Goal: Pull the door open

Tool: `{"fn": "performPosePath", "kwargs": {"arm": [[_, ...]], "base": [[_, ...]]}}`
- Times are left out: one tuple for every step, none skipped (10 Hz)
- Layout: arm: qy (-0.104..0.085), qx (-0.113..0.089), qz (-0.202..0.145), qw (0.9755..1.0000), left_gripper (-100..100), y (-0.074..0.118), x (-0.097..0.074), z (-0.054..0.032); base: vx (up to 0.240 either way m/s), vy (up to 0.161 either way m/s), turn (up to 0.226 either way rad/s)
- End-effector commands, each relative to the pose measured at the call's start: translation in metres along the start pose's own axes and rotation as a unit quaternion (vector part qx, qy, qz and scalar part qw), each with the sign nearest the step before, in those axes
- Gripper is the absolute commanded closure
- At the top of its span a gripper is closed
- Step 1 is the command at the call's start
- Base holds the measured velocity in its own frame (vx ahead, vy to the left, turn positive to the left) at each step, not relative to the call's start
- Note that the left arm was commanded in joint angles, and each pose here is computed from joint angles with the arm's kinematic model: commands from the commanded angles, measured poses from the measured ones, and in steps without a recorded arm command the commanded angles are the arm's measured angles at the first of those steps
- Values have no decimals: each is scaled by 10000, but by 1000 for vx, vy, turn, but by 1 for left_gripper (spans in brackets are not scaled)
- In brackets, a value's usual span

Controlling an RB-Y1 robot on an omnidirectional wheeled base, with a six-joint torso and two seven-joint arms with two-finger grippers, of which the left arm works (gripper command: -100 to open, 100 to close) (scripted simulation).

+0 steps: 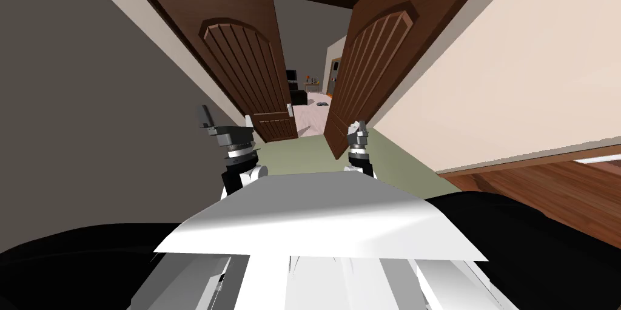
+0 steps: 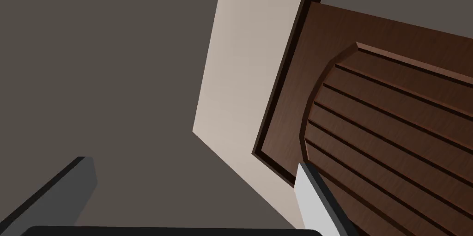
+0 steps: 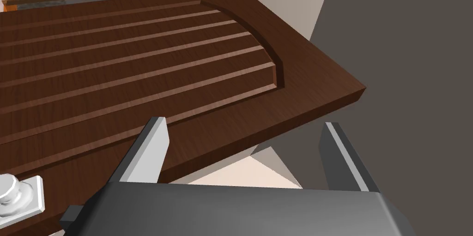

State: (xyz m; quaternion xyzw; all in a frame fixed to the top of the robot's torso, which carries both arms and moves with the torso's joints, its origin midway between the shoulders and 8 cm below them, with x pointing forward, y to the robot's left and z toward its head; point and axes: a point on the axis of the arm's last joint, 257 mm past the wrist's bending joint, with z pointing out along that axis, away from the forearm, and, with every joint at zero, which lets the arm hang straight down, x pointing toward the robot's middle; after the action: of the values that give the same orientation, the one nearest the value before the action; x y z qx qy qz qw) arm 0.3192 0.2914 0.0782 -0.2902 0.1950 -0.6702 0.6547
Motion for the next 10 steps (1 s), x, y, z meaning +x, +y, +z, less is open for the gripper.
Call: {"fn": "performPosePath", "kwargs": {"arm": [[24,-143,47,9999,-100,144,-17,-17],[24,-143,47,9999,-100,144,-17,-17],[37,-237,78,9997,-100,239,-30,-30],[45,-327,107,9994,-100,330,-45,-44],[52,-416,137,9990,-100,421,-60,-58],[57,-516,170,9985,-100,522,-78,-75],[61,-626,207,9978,-100,633,-100,-96],[64,-736,244,9970,-100,743,-123,-118],[63,-799,265,9964,-100,807,-137,-132],[62,-862,286,9958,-100,871,-152,-146]], "base": [[35,33,-24],[155,-3,5],[173,2,4],[202,2,-9],[180,1,-7],[186,-8,-9],[205,-10,-9],[221,17,-7],[161,6,-7],[101,-7,-4]]}}
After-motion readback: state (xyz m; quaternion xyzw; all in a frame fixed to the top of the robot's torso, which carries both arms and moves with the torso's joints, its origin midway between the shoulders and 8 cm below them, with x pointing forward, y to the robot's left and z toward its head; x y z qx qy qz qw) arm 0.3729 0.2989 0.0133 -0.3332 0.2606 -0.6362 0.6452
